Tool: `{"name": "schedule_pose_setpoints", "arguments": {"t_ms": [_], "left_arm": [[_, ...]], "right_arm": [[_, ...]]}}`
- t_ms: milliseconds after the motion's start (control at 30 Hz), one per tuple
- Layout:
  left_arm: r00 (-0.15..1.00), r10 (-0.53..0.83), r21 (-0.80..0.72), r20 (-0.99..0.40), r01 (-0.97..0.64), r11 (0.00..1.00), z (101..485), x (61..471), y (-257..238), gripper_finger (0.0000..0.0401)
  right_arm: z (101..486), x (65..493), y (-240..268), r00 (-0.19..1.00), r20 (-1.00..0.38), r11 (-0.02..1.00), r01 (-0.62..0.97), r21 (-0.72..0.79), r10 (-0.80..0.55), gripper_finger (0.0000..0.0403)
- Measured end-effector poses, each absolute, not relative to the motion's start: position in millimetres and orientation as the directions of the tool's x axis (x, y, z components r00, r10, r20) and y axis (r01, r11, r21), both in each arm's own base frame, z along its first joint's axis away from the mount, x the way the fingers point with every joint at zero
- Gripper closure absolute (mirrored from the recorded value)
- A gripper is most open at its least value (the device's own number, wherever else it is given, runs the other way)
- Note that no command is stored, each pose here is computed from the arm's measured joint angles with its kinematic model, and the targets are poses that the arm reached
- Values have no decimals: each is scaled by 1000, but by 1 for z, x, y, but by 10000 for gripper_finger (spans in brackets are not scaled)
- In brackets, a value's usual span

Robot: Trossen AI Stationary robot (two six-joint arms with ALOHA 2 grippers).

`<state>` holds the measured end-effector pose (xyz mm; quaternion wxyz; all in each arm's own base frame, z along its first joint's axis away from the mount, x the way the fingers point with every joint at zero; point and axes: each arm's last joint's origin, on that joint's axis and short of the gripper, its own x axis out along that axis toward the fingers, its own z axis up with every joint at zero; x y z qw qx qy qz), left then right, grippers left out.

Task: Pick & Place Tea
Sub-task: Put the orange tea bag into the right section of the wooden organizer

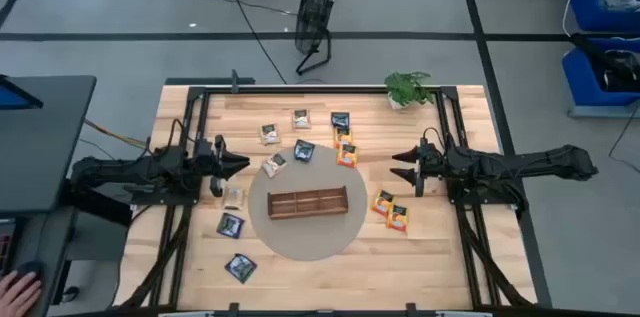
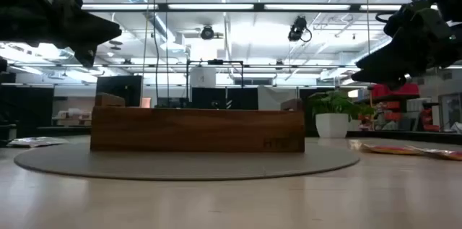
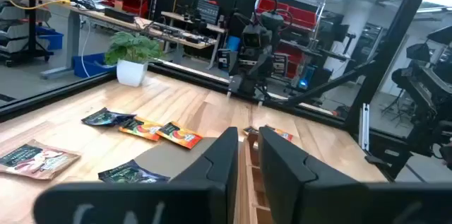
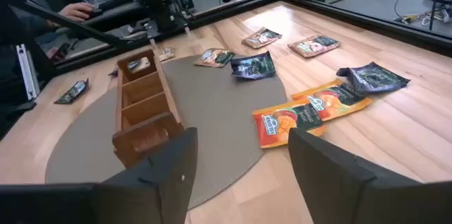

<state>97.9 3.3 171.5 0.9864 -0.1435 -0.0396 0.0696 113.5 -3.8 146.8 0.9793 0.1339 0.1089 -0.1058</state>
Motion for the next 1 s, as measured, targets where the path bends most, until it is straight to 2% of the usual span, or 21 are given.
{"name": "schedule_pose_setpoints", "arguments": {"t_ms": [267, 800, 900, 1000], "left_arm": [[987, 149, -290, 58, -126, 949, 172, 98, 3, 341], [987, 149, -290, 58, -126, 949, 172, 98, 3, 341], [987, 149, -291, 59, -126, 949, 172, 98, 3, 341], [986, 149, -302, 68, -122, 946, 173, 98, 3, 341]], "right_arm": [[147, 113, -4, 954, -242, 939, 238, 248, -178, 172], [147, 113, -4, 954, -242, 870, 265, 416, -174, 172], [147, 113, -4, 954, -242, 802, 280, 528, -174, 172], [147, 113, -4, 954, -242, 667, 295, 684, -174, 172]]}}
